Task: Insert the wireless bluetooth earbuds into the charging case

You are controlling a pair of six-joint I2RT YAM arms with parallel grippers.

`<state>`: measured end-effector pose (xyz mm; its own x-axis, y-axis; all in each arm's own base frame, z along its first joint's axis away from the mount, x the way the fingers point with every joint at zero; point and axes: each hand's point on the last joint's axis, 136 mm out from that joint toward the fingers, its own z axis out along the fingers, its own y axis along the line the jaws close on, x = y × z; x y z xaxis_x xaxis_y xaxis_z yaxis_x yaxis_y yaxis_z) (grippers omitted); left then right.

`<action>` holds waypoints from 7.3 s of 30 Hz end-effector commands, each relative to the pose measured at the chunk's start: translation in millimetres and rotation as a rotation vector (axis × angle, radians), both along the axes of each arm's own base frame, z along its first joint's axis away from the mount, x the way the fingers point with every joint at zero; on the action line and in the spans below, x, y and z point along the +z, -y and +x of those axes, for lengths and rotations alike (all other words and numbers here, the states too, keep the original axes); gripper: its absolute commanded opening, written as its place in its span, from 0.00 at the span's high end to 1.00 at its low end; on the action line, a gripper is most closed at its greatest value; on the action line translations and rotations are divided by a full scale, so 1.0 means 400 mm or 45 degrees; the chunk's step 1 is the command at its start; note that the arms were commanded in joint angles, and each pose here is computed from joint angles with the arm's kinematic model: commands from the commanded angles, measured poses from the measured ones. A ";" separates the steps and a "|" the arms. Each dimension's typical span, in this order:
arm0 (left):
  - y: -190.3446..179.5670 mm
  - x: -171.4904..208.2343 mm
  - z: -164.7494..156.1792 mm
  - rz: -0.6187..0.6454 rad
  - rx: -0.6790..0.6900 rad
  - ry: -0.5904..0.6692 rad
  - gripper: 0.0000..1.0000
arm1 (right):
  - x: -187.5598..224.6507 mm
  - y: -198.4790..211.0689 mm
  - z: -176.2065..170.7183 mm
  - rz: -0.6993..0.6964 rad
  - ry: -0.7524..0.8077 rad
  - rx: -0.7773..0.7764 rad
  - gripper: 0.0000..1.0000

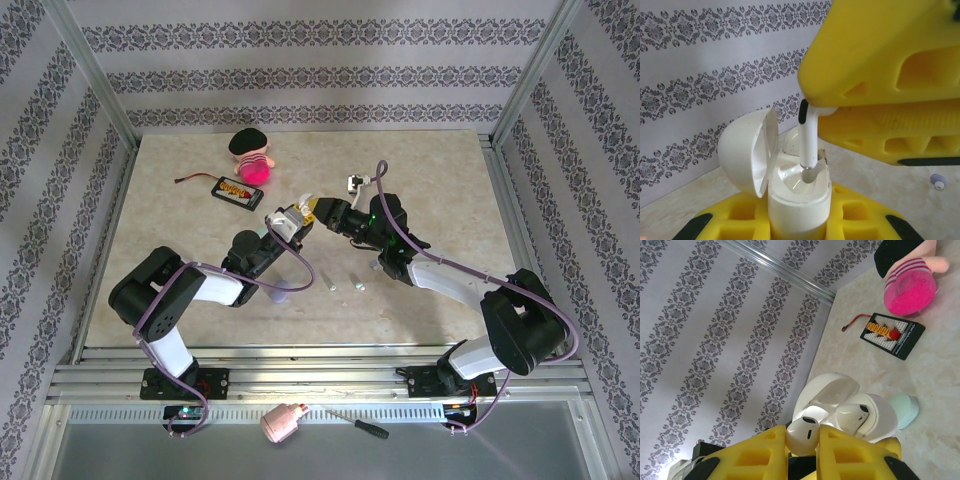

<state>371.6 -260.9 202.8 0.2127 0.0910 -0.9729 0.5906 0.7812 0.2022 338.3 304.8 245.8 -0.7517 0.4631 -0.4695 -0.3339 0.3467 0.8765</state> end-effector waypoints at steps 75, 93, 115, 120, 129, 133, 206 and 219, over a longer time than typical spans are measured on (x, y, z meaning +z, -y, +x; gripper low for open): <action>0.043 -0.006 -0.072 0.056 -0.192 -0.046 1.00 | -0.063 0.043 -0.071 -0.890 0.020 0.316 0.73; 0.048 -0.003 -0.066 0.061 -0.193 -0.048 1.00 | -0.057 -0.006 -0.092 -0.867 0.041 0.394 0.72; 0.045 -0.016 -0.114 0.137 -0.348 0.035 1.00 | 0.015 0.088 0.011 -0.830 0.058 0.127 0.03; 0.044 -0.005 -0.114 0.127 -0.345 0.053 1.00 | -0.031 0.087 0.023 -0.870 -0.007 0.140 0.03; 0.033 0.007 -0.099 0.078 -0.296 0.003 1.00 | -0.092 0.110 -0.011 -0.905 -0.073 0.176 0.04; 0.032 0.011 -0.098 0.068 -0.294 -0.007 1.00 | -0.098 0.125 -0.031 -0.914 -0.079 0.181 0.04; 0.065 -0.006 -0.280 0.231 -0.717 -0.140 1.00 | -0.080 0.033 -0.246 -1.570 1.279 1.340 0.56; 0.058 -0.012 -0.274 0.229 -0.682 -0.151 0.85 | -0.103 0.041 -0.219 -1.601 1.193 1.325 0.83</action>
